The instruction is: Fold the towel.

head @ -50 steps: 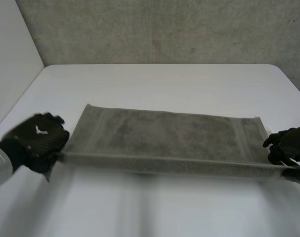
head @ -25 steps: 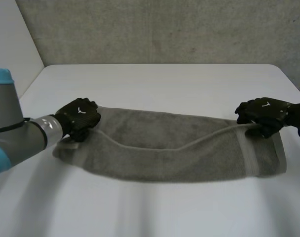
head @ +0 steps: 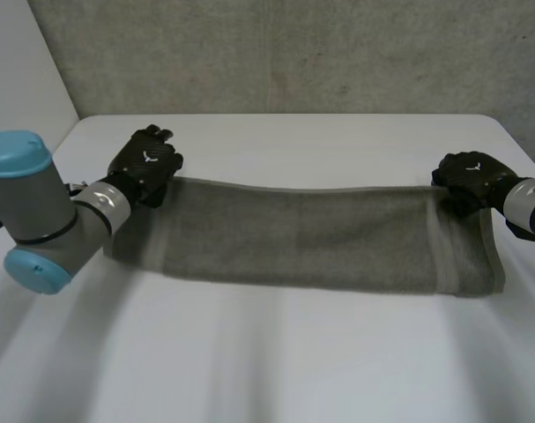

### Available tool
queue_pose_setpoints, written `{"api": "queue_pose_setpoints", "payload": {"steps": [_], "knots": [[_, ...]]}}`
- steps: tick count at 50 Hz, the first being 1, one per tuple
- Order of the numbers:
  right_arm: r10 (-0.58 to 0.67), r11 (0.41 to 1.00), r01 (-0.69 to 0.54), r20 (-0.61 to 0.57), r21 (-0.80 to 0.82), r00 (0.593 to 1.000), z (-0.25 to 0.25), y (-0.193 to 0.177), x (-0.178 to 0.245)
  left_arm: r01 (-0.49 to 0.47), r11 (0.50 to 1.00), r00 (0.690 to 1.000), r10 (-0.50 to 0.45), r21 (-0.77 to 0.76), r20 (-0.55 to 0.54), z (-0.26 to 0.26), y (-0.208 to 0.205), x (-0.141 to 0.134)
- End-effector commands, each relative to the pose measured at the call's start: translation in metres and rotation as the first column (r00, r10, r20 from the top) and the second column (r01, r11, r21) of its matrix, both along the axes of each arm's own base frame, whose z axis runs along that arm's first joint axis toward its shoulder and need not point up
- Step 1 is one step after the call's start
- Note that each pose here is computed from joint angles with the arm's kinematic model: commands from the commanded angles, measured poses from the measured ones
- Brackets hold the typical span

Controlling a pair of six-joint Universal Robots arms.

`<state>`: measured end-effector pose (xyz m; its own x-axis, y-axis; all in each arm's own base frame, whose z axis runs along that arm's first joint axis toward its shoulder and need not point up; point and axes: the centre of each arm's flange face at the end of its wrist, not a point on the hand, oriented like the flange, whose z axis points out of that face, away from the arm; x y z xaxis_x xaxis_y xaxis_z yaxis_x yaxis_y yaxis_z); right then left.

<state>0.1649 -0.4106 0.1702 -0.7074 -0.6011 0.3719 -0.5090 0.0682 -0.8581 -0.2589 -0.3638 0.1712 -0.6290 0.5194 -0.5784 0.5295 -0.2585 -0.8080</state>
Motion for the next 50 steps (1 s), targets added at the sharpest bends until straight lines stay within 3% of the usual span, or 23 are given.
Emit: {"api": "queue_pose_setpoints", "payload": {"steps": [1, 26, 36, 43, 50], "knots": [[-0.024, 0.999, 0.024, -0.001, -0.029, 1.0, -0.003, -0.004, -0.001, 0.023, 1.0, 1.0, -0.023, -0.003, 0.0, -0.014, -0.002, -0.009], [-0.038, 0.999, 0.038, 0.004, -0.012, 0.999, -0.024, -0.011, -0.001, 0.012, 0.999, 1.0, -0.013, -0.053, -0.008, -0.04, -0.021, -0.015], [-0.065, 0.995, 0.066, 0.023, -0.077, 0.998, 0.001, -0.011, -0.001, -0.006, 0.994, 1.0, 0.003, -0.107, -0.028, -0.012, -0.013, -0.021], [-0.08, 0.98, 0.102, 0.128, -0.171, 0.989, 0.057, 0.011, -0.006, -0.014, 0.994, 0.995, 0.004, -0.112, -0.096, 0.025, 0.009, -0.014], [-0.054, 0.995, 0.063, 0.124, -0.071, 0.991, 0.061, 0.054, 0.0, -0.018, 0.998, 0.985, 0.006, -0.067, -0.171, 0.046, 0.039, -0.005]]}}
